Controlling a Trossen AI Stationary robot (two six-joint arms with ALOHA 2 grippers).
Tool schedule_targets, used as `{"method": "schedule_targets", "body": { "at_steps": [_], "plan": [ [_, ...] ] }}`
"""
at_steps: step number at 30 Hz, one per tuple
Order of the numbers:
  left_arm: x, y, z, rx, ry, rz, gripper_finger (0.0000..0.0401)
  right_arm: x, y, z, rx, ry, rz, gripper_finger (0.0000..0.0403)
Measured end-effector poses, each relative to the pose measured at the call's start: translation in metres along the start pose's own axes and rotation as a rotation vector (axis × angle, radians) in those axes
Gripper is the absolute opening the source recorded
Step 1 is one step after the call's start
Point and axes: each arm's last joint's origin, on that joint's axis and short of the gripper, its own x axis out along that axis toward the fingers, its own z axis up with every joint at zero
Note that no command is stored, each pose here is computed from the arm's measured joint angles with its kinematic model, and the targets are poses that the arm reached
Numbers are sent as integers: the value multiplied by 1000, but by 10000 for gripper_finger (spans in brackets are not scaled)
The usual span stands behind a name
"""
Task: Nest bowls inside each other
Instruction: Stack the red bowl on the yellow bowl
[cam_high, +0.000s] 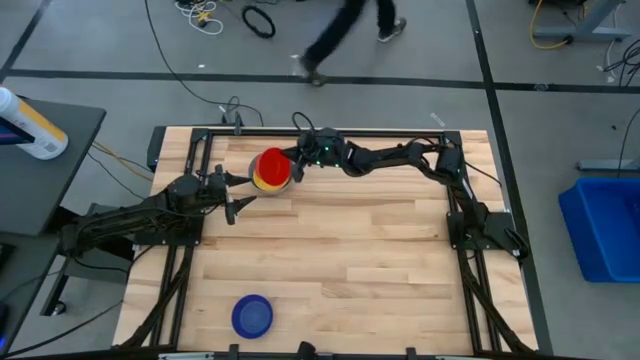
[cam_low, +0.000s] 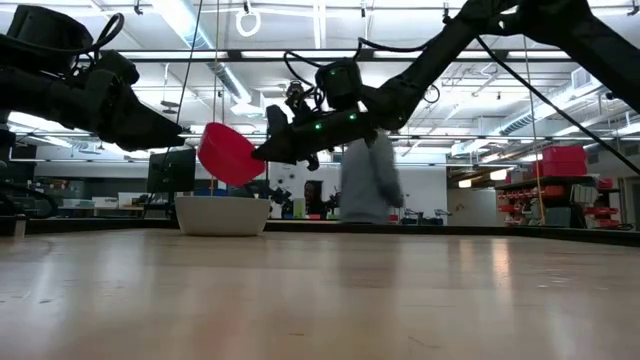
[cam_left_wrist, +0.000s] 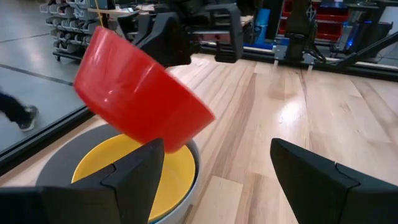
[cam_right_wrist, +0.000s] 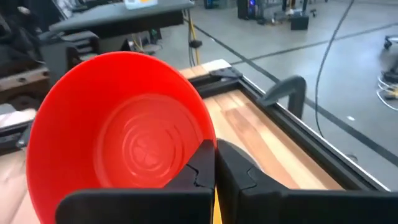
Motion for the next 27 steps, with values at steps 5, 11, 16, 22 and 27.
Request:
{"method": "schedule_targets", "body": {
  "at_steps": [5, 11, 16, 22, 27],
  "plan": [
    [0, 0, 0, 0, 0, 0, 304, 1, -6, 1, 30, 59, -20, 0],
    [0, 0, 0, 0, 0, 0, 304, 1, -7, 0, 34, 80, -24, 0],
    [0, 0, 0, -1, 0, 0, 304, 0, -8, -6, 56, 140, -33, 0],
    [0, 0, 0, -1, 0, 0, 304, -1, -8, -10, 53, 177, -37, 0],
    [0, 0, 0, -4, 0, 0, 304, -1, -9, -11, 48, 188, -37, 0]
  ]
}}
